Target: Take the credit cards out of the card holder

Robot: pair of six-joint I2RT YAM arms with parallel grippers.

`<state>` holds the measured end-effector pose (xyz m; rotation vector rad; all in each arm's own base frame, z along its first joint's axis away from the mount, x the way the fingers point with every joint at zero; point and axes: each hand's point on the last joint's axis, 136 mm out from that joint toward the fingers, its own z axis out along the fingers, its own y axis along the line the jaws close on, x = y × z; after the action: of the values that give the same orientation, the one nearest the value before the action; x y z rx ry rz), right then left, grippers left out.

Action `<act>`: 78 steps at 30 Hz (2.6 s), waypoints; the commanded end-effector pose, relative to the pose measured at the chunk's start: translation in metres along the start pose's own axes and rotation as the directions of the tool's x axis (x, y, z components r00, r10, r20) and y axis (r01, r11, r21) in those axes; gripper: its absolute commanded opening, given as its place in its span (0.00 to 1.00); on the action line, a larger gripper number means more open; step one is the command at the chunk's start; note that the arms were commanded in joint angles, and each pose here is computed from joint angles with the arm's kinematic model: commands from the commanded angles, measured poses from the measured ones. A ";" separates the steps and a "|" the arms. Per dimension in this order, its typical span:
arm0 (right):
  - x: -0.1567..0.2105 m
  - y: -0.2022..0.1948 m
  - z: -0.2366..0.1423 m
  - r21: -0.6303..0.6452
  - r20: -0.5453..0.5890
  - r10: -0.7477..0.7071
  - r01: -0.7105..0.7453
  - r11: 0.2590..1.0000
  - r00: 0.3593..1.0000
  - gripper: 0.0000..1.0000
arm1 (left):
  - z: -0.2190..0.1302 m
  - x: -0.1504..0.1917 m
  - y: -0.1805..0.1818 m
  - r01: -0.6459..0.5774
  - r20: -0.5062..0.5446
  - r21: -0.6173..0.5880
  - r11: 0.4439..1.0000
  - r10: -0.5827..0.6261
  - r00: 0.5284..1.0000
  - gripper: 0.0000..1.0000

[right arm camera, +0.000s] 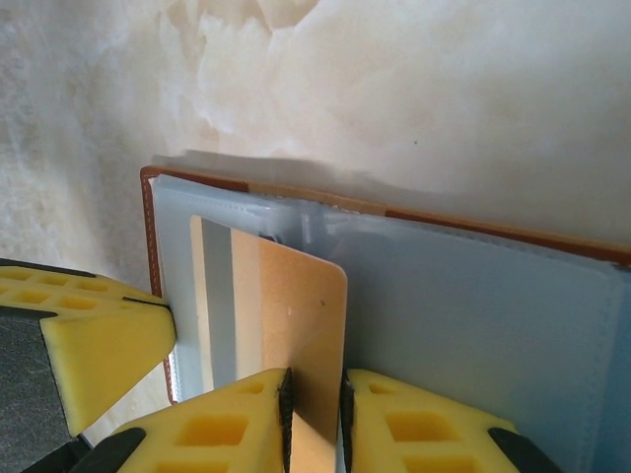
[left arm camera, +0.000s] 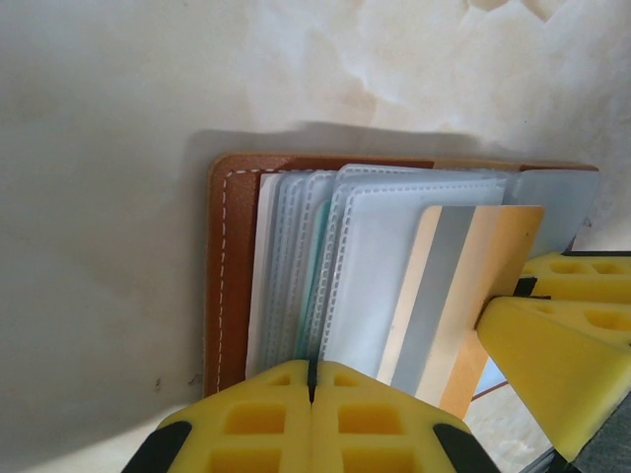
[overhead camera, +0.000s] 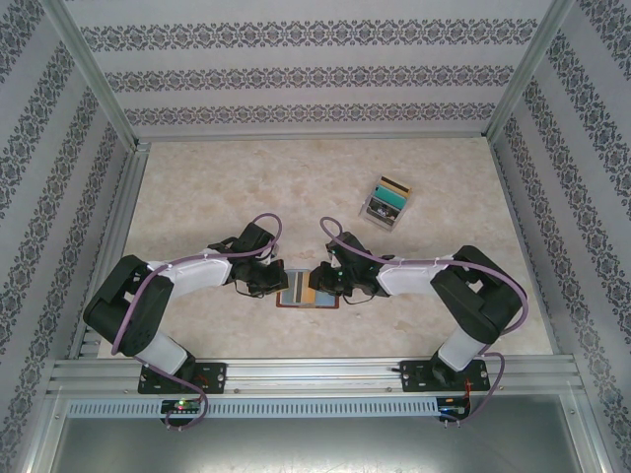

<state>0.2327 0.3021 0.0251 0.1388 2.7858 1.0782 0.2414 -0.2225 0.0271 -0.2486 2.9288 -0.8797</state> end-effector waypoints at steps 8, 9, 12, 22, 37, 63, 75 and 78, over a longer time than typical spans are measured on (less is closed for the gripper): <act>0.004 -0.017 -0.004 0.027 -0.003 0.027 -0.027 0.999 1.000 0.00 | 0.008 0.010 0.028 0.032 -0.037 -0.103 0.994 -0.036 0.999 0.00; 0.004 -0.020 -0.006 0.030 -0.002 0.029 -0.029 0.999 1.000 0.00 | 0.008 0.010 0.029 0.028 -0.037 -0.108 0.994 -0.032 0.999 0.00; 0.002 -0.028 -0.013 0.038 0.005 0.033 -0.033 0.999 0.999 0.00 | 0.008 0.009 0.031 0.023 -0.037 -0.121 0.992 -0.028 0.999 0.00; 0.001 -0.041 -0.042 0.033 0.005 0.016 -0.016 0.999 1.000 0.00 | 0.006 0.007 0.029 0.006 -0.041 -0.122 0.992 -0.011 0.999 0.00; -0.040 0.017 -0.145 0.101 0.133 -0.240 0.227 0.969 0.962 0.00 | -0.053 -0.030 -0.036 -0.080 0.100 -0.027 0.996 0.083 0.992 0.14; -0.207 0.029 -0.245 0.724 -0.138 -0.825 0.624 0.294 0.548 0.00 | -0.162 -0.055 -0.081 -0.234 0.402 0.005 0.972 0.212 0.890 1.00; -0.235 -0.002 -0.225 0.749 -0.256 -0.793 0.632 0.199 0.553 0.00 | -0.161 -0.063 -0.081 -0.259 0.409 -0.031 0.965 0.248 0.878 0.99; -0.239 -0.010 -0.225 0.750 -0.261 -0.785 0.630 0.201 0.562 0.00 | -0.158 -0.067 -0.081 -0.267 0.400 -0.050 0.962 0.264 0.878 0.99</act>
<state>0.4184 0.1217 0.1995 -0.8873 2.3883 -0.3951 0.2927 -0.1973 0.2009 -0.0448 2.4999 -0.7514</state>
